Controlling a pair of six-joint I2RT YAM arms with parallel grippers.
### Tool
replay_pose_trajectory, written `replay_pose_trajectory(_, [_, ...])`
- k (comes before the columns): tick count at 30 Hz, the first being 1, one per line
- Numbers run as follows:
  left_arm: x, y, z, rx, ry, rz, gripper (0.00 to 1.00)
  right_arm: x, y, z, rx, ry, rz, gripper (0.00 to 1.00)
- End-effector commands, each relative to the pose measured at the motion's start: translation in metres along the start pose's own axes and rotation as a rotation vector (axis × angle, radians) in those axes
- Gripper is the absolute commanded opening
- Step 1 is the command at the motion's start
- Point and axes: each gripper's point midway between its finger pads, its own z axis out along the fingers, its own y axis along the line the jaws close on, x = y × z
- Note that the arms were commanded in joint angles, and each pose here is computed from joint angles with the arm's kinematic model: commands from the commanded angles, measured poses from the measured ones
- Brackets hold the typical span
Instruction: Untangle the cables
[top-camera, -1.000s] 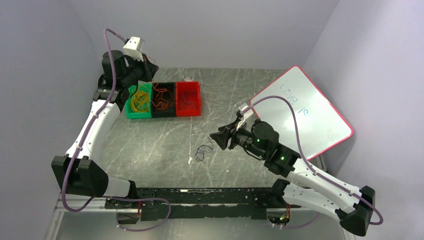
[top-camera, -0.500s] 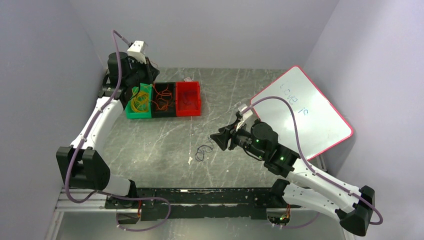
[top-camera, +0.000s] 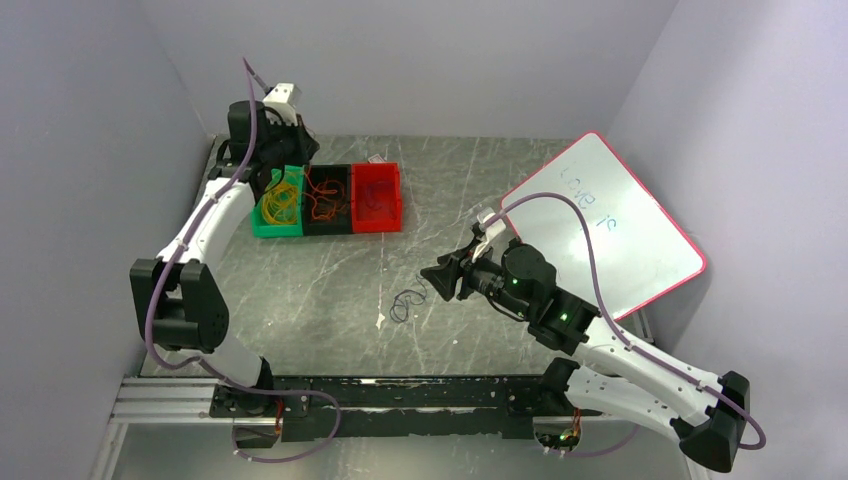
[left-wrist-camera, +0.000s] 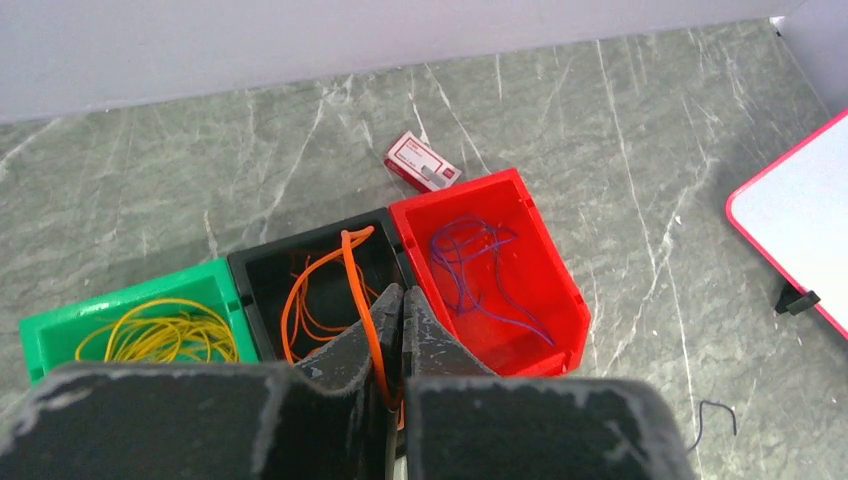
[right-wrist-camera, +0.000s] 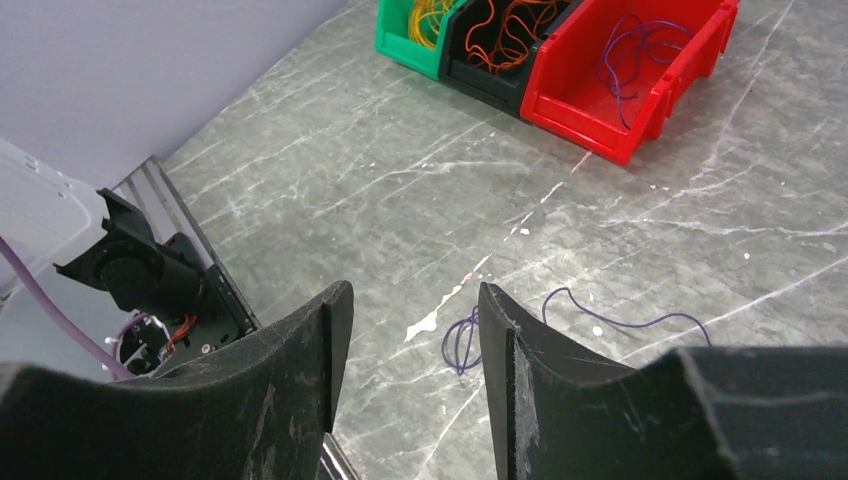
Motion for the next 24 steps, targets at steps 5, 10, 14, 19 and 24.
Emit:
replay_pose_trajectory(5, [-0.039,-0.003,0.016,0.055,-0.092,0.041,0.07,0.009,-0.002,-0.002,0.004,0.02,0.004,0.53])
replay_pose_trajectory(10, [-0.05,-0.007,0.024,0.084,-0.107,0.037,0.07,0.011,-0.001,-0.002,0.001,0.024,0.005,0.53])
replay_pose_trajectory(14, [-0.045,-0.01,0.028,0.105,-0.107,0.015,0.07,0.011,-0.001,-0.002,0.0,0.024,0.007,0.53])
replay_pose_trajectory(19, [-0.017,-0.007,0.03,0.105,-0.077,-0.03,0.07,0.013,-0.001,-0.002,-0.002,0.03,0.01,0.53])
replay_pose_trajectory(24, [0.008,0.006,0.031,0.035,-0.051,-0.063,0.07,0.013,-0.001,-0.002,-0.004,0.034,0.009,0.53])
